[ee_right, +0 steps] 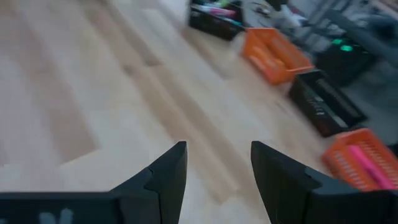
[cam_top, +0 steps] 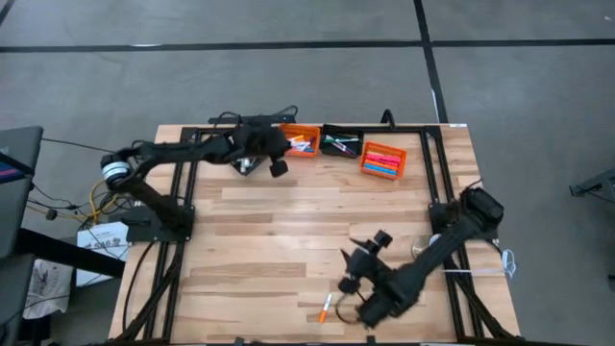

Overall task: Pick & Place Markers
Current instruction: Put the small black highlighter into the left orange bin, then put the small orange highlighter into the left orange bin

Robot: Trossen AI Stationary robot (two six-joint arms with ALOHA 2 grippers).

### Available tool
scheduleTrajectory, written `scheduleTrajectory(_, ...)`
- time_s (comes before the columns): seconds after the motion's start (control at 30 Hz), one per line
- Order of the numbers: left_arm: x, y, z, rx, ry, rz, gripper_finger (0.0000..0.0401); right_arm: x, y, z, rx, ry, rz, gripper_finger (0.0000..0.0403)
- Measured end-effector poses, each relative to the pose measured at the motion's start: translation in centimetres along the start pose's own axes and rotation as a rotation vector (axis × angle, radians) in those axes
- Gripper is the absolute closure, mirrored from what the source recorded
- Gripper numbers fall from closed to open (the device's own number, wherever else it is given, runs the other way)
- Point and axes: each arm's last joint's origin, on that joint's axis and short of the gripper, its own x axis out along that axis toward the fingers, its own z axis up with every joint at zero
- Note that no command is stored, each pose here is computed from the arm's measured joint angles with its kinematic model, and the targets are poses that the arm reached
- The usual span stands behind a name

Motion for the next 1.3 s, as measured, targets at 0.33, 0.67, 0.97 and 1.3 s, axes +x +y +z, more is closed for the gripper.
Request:
scheduleTrajectory(0.33, 5.1, 3.9, -3.9, 0.06, -0.006, -0.021, 0.0327, 5.7, -3.0, 2.5, -0.026, 0.108, -0.191, 0.0235)
scheduleTrajectory(0.67, 6.7, 4.1, -5.0, 0.074, 0.009, -0.04, 0.0316, 8.8, -4.8, 3.8, -0.01, 0.186, -0.257, 0.0235)
scheduleTrajectory(0.97, 6.5, 4.6, -4.4, 0.064, 0.021, 0.058, 0.0256, 8.9, -4.6, 3.7, 0.007, 0.216, -0.232, 0.0235)
scheduleTrajectory(1.3, -0.8, -0.2, 0.2, -0.177, -0.018, -0.039, 0.0246, 7.0, -2.2, 2.8, -0.341, 0.349, 0.058, 0.0235)
